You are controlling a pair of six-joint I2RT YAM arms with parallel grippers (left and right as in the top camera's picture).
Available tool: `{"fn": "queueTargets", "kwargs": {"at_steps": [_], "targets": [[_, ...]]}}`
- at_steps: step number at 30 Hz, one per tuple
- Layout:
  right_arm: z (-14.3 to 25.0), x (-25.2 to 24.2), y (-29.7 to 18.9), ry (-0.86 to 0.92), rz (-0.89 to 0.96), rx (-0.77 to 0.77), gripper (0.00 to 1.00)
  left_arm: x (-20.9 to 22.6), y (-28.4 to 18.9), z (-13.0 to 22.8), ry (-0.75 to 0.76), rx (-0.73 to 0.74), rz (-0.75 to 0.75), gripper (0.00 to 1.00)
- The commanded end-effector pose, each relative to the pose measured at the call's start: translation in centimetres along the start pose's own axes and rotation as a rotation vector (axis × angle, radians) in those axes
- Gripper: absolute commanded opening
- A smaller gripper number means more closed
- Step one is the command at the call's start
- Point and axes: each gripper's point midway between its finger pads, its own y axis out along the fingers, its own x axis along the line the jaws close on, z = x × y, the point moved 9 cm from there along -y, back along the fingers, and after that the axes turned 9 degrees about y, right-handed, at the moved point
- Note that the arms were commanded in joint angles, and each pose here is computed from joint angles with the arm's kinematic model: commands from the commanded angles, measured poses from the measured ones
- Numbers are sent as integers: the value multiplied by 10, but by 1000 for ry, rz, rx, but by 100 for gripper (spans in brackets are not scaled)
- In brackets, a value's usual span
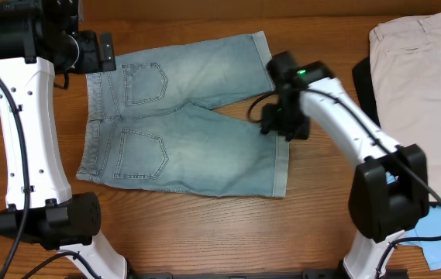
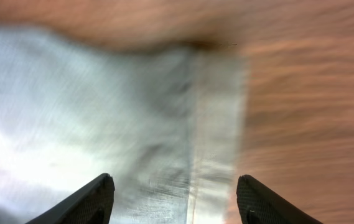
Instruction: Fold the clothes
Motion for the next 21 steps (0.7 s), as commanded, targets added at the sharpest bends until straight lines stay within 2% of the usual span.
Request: {"fn": "queueTargets", "kwargs": {"at_steps": [1,10,13,18,21], "targets": [[-17,-26,-6,35,16,-41,67,-2,-1,-1,30,-5,-3,100],[-34,-35,20,4,-121,-73,66,-4,0,-4,31,-22,21,100],[-32,-36,40,-25,-133,-96,54,-4,1,-6,32,-35,24,100],[-32,-38,60,-66,-153,-141,44,-3,14,-10,31,-16,27,100],[-32,-37,68,-93,-180,-161,28,-5,32,-9,28,37,56,100]]}}
